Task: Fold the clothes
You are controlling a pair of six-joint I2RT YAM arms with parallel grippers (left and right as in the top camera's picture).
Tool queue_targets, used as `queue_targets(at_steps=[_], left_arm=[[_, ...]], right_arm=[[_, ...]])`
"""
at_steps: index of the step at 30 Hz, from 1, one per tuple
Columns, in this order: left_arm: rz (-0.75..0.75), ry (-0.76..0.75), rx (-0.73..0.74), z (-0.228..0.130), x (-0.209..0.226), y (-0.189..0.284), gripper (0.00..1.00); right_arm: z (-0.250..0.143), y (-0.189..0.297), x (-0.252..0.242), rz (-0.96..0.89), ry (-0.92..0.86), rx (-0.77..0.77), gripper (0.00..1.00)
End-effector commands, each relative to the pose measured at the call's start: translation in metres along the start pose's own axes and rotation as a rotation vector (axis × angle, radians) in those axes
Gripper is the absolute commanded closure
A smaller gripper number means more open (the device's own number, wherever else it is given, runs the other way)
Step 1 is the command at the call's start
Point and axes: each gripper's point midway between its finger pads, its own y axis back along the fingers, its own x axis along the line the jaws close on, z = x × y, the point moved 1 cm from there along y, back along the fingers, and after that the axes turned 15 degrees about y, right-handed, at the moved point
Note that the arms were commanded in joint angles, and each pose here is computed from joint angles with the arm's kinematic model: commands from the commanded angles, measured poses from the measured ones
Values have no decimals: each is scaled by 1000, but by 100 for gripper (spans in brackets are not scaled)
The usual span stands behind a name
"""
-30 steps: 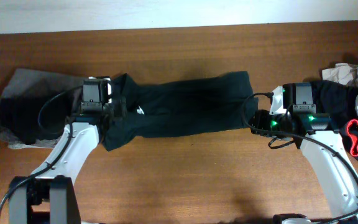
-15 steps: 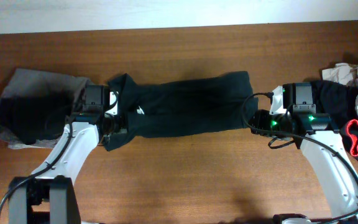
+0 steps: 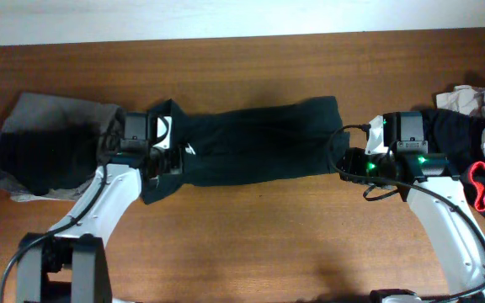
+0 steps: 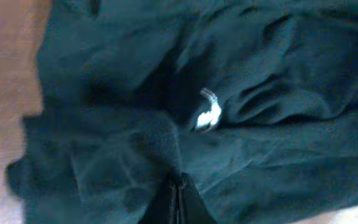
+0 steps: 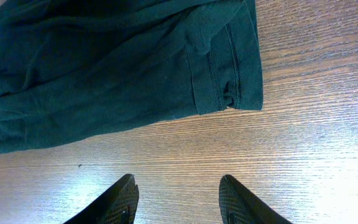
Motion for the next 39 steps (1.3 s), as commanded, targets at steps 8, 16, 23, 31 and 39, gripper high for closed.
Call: queue_targets(at_steps=[8, 16, 23, 31, 39], left_arm=[[-43, 32, -114, 39, -18, 9, 99], [109, 41, -201, 55, 7, -1, 97], [235, 48, -193, 49, 29, -1, 59], [101, -33, -39, 20, 9, -7, 83], [31, -268, 68, -12, -17, -15, 97]], right_arm=[[3, 1, -2, -13, 12, -8, 53], [3, 1, -2, -13, 12, -7, 53], [3, 1, -2, -12, 12, -7, 53], [3, 1, -2, -12, 12, -7, 53], [1, -1, -3, -13, 10, 0, 52]])
